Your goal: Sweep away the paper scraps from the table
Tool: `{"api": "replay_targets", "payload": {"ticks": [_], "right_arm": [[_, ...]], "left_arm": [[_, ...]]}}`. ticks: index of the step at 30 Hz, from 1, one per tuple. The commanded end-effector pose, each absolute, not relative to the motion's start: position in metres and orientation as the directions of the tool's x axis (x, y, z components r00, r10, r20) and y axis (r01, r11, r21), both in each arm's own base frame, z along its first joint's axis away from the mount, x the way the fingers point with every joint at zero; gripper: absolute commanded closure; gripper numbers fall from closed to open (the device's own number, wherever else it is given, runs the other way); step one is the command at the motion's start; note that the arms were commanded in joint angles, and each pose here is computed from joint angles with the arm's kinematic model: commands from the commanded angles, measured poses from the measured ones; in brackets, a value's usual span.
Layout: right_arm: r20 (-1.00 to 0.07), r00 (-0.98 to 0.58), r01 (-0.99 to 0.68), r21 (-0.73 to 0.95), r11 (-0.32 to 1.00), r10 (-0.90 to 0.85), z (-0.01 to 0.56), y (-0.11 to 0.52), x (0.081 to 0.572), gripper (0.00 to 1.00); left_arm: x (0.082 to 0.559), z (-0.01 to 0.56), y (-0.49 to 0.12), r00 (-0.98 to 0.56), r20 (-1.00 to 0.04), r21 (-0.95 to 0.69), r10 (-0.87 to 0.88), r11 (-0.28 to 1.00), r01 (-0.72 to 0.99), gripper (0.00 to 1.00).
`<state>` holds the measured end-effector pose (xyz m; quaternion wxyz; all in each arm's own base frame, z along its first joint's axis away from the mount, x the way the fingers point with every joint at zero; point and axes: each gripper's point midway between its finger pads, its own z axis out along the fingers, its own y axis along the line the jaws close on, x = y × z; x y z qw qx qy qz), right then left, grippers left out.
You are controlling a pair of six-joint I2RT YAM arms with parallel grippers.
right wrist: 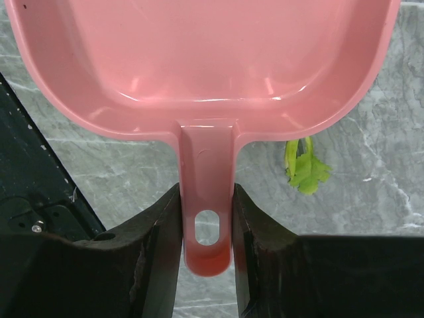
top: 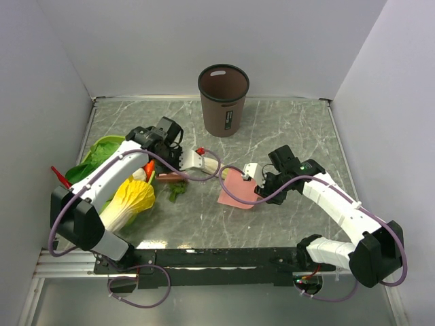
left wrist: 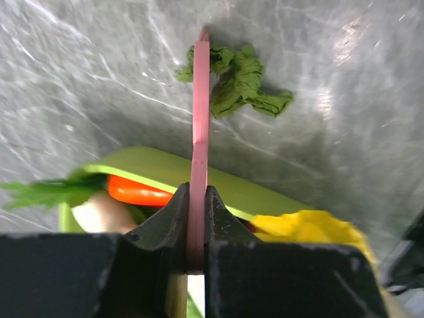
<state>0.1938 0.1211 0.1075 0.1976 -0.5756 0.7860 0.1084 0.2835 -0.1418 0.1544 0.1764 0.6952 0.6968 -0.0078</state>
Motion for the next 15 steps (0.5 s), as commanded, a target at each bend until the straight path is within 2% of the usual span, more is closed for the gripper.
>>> {"api": "replay_targets", "payload": {"ticks": [1,2,4,5,8,12,15], "right_arm": [[-0.459,-0.228,-0.956,-0.063,0.287,-0.859,0.111,0.128,0.196,1.00],[-0.458,-0.227,-0.956,-0.065,0.287,-0.860,0.111,0.128,0.197,1.00],[-0.454,-0.230,-0.955,-0.065,0.289,-0.861,0.111,0.127,0.197,1.00],[-0.454,-0.229,-0.954,-0.071,0.291,-0.861,0.111,0.127,0.199,1.00],[-0.435,-0.215,-0.958,-0.080,0.275,-0.875,0.109,0.125,0.197,1.00],[-0.374,-0.164,-0.970,-0.107,0.219,-0.913,0.100,0.120,0.190,1.00],[-0.307,-0.129,-0.980,-0.107,0.169,-0.943,0.089,0.118,0.182,1.00]], "left_arm": [[0.278,0.176,-0.144,-0.162,-0.327,0.230,0.931,0.245,0.942,0.99],[0.285,0.183,-0.144,-0.244,-0.350,0.243,0.905,0.339,0.909,0.97],[0.292,0.205,-0.145,-0.325,-0.383,0.256,0.865,0.437,0.862,0.91],[0.289,0.209,-0.144,-0.357,-0.388,0.241,0.850,0.467,0.851,0.86],[0.286,0.218,-0.145,-0.450,-0.416,0.207,0.790,0.564,0.799,0.83],[0.278,0.202,-0.133,-0.576,-0.363,0.187,0.732,0.663,0.724,0.83],[0.273,0.189,-0.129,-0.638,-0.314,0.166,0.703,0.702,0.693,0.90]]}}
